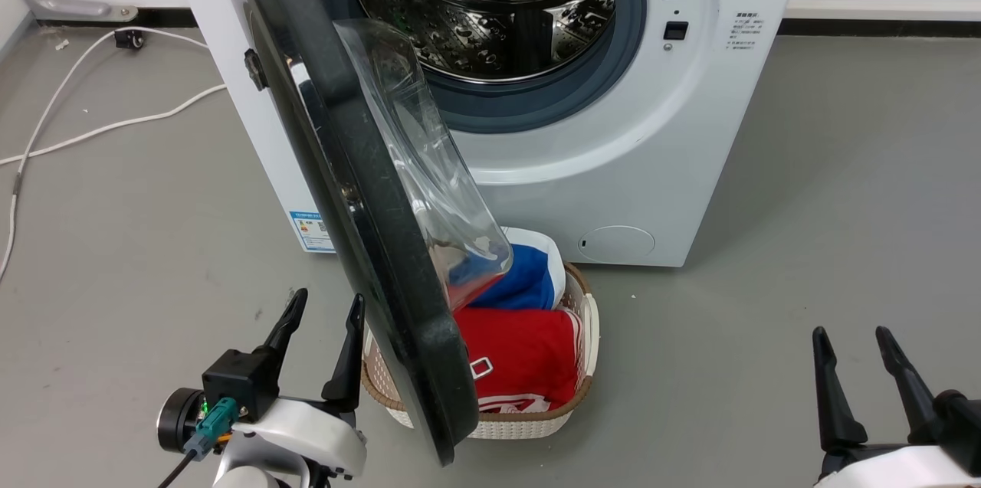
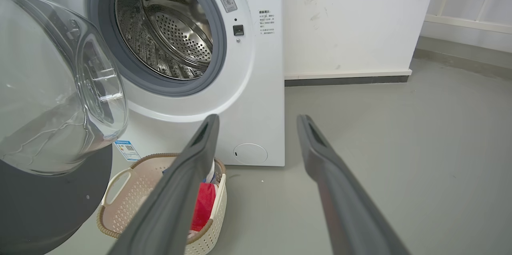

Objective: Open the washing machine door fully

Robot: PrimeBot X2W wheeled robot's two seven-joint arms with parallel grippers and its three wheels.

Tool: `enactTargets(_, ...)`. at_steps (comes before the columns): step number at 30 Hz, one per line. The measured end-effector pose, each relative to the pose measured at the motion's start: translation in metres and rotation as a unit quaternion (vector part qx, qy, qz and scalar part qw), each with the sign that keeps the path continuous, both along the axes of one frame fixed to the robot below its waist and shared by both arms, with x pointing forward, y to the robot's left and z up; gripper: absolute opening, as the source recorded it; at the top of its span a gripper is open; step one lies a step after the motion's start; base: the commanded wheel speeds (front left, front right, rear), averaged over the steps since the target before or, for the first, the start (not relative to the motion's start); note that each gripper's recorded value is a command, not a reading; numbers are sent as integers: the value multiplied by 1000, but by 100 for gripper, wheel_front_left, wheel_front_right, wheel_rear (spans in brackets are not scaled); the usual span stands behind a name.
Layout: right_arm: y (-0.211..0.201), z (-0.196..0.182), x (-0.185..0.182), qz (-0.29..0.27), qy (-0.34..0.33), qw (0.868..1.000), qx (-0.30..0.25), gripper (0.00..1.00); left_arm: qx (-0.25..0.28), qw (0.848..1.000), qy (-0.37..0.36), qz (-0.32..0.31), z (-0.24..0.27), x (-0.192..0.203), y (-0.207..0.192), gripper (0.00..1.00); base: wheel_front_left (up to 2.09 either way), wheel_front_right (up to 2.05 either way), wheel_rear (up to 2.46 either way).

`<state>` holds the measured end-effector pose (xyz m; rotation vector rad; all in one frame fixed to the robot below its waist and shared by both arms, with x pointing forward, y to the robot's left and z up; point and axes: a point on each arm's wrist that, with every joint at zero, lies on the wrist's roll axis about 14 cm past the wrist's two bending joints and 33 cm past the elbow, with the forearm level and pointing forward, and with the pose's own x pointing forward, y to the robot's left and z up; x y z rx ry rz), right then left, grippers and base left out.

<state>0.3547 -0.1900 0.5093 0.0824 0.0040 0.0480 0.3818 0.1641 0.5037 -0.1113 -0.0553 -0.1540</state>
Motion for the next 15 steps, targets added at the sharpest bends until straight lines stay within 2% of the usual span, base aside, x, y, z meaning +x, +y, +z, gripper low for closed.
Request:
enactTargets(13, 7, 0, -3, 9, 1, 1000, -8, 100, 2, 1000, -4, 4, 4, -3, 3, 100, 0, 0, 0)
enactTargets(15, 9, 0, -3, 13, 2, 1000, -22, 100, 5, 1000, -2, 7, 2, -3, 5, 100, 0, 0, 0)
